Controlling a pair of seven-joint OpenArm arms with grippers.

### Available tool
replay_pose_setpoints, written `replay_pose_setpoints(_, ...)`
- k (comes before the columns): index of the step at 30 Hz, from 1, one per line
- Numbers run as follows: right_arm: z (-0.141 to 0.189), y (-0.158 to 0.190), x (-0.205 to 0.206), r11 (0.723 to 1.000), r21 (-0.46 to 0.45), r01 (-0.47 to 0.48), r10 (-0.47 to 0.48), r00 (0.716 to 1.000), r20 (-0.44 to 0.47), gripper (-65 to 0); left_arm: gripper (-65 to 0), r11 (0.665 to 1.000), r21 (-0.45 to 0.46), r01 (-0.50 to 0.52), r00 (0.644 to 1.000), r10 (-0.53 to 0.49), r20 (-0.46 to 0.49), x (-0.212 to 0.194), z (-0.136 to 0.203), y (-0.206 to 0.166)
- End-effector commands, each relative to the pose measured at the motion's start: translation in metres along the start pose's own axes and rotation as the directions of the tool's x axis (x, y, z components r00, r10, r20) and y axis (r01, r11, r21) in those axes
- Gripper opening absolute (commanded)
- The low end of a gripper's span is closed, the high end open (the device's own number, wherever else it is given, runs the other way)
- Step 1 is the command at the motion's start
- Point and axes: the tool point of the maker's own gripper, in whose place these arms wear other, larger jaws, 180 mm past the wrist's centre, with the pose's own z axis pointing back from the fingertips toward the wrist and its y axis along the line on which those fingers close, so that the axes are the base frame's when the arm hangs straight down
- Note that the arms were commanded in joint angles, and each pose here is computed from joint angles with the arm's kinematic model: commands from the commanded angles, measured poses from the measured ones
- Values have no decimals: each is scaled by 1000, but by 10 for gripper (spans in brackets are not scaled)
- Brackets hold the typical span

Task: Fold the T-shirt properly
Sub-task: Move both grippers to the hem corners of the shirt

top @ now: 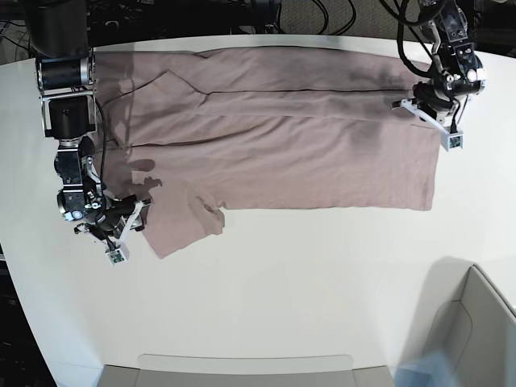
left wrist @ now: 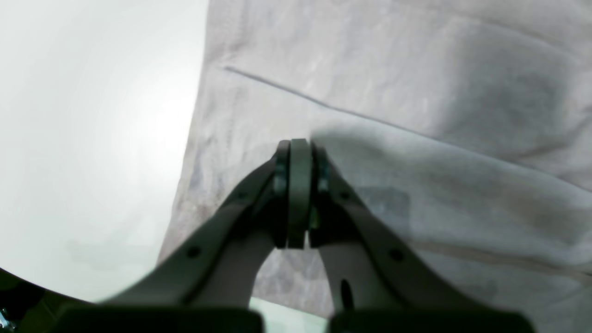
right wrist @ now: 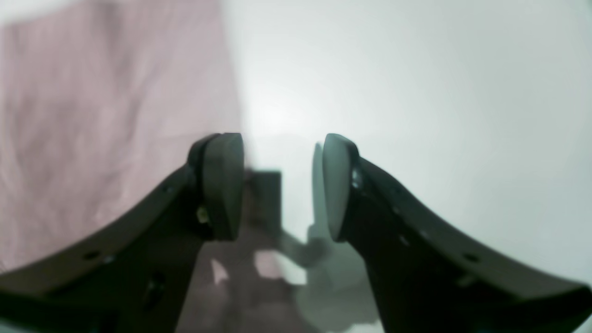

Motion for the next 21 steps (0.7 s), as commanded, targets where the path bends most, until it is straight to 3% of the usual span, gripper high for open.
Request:
replay_pose_setpoints(1,2,-8,18,1000,-15,-2,2,1000,25,-371,-650,1000,9,8,999,-8,32,10,5,4)
replay_pose_setpoints(5,-11,7,2,999,18,33,-34,999,6,-371,-650,1000,1,10,999,-10,53,17,5,0)
replay_pose_setpoints(9,-19,32,-10,997,62,43,-43,999,0,-371,-650,1000,-9,7,992,-6,123,48,8,-4)
replay_pose_setpoints(14,-20,36,-15,997,69,45,-45,999,-9,-371,-646,1000,-7,27,970,-25,242,106,19,-4)
replay_pose_setpoints(16,-20,35,-18,997,65,45,-44,999,-14,-371,-586,999,-23,47,962,-39,270,128,14,-3)
replay_pose_setpoints(18,-19,31,-20,997,60,44,-43,999,-17,-371,-543,996,-77,33,961,-11,277,148,2,1)
replay_pose_setpoints(21,-15,19,-24,998,39,40,-39,999,-24,-371,-535,976,-215,-42,966,94,242,169,-19,3)
